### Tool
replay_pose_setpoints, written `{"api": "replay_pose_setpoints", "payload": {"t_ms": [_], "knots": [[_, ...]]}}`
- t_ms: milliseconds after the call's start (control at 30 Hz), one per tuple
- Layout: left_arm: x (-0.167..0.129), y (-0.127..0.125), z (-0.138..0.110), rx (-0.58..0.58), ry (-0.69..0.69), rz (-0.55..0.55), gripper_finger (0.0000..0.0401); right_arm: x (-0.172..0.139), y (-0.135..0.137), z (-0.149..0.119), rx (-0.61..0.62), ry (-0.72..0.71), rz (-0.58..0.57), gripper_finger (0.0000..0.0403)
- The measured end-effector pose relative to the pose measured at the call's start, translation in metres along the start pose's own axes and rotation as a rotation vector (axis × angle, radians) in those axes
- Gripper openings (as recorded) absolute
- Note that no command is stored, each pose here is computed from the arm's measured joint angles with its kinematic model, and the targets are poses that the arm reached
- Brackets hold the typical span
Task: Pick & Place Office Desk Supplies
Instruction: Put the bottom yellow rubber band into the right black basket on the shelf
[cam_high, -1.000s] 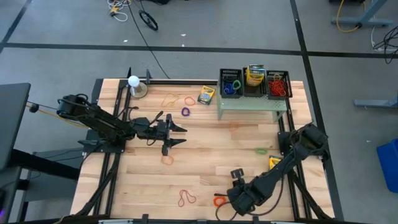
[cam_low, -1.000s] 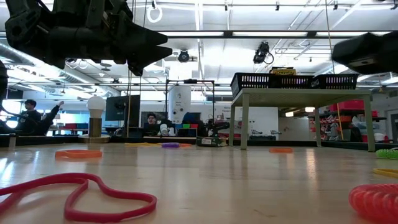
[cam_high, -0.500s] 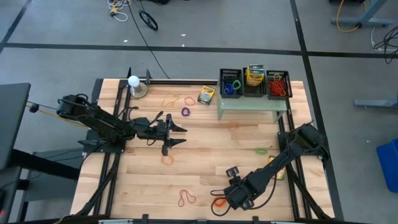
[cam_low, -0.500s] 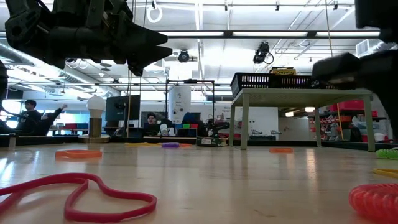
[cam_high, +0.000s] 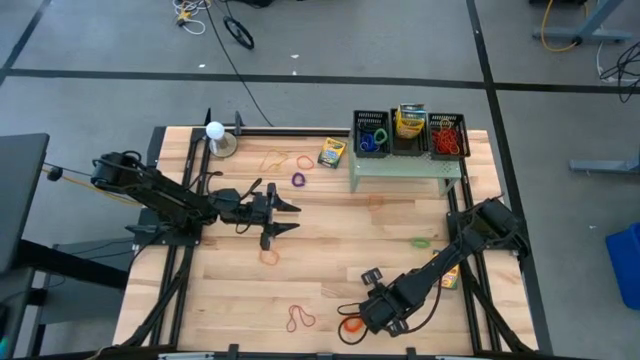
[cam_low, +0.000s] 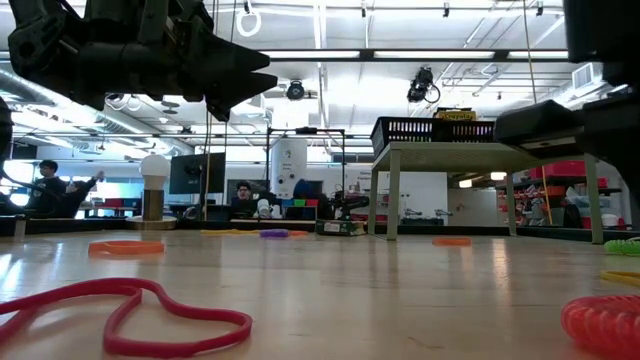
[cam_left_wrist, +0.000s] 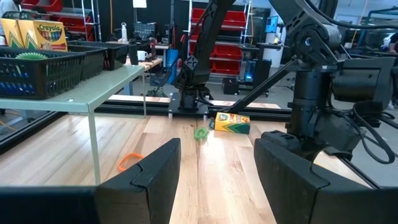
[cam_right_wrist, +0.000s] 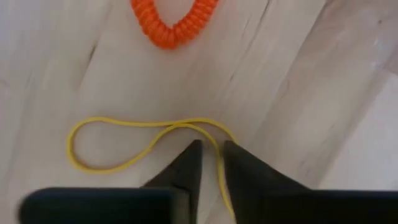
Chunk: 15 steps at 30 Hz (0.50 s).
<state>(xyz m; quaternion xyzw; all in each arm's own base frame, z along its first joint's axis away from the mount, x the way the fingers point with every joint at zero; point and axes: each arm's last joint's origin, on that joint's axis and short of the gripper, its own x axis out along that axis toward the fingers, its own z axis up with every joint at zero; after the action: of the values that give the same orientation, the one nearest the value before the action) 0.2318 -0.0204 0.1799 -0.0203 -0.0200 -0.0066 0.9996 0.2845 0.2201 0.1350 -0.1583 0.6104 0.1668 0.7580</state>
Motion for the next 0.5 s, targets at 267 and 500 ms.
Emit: {"api": "replay_pose_setpoints", "payload": {"t_ms": [267,500], "knots": [[0.0,0.0,0.0,0.0,0.0,-0.001,0.0213,-0.001,-0.002,0.0,-0.036,-0.002,-0.009,0.0008],[0.0,0.0,0.0,0.0,0.0,0.0,0.0213,-0.036,-0.006,-0.004,-0.02,-0.062,-0.089,0.0003]]}}
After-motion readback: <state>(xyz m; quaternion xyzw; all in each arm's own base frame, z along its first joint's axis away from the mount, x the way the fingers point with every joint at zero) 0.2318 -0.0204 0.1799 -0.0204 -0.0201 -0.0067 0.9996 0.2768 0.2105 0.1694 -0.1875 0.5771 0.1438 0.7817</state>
